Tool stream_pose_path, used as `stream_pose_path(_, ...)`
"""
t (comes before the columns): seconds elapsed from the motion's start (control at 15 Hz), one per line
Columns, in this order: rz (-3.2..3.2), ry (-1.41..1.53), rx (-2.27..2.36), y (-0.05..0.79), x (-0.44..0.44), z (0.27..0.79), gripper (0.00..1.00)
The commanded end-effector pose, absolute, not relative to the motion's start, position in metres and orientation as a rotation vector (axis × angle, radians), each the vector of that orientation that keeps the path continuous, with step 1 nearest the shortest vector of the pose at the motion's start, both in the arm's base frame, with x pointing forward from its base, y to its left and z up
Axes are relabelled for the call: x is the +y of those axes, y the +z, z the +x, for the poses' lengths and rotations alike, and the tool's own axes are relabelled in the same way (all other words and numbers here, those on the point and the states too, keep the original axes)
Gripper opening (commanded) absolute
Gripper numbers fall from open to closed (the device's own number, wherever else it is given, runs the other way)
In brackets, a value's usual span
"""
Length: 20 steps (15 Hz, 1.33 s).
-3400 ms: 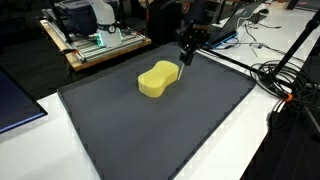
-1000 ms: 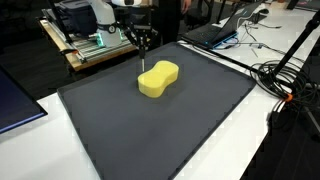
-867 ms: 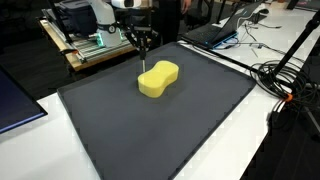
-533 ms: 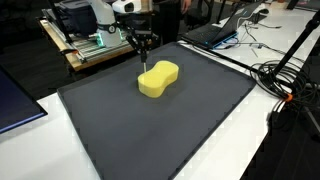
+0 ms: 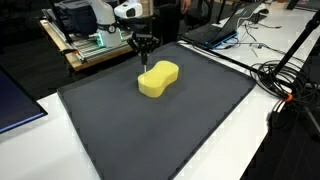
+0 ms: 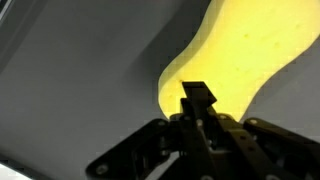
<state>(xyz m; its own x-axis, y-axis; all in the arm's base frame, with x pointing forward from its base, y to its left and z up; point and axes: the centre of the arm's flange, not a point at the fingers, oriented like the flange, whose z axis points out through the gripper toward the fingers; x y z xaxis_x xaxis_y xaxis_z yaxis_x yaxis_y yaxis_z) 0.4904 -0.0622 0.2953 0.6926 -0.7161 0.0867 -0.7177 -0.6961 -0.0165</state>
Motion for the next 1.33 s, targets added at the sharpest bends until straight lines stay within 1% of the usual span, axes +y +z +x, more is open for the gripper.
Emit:
stream_pose_path(0.0,2.888,0.107,-1.23,0.276,-0.054,0.49,0.03)
stream_pose_path(1.27,2.878,0.031,-1.17,0.222,-0.044,0.494,0.03)
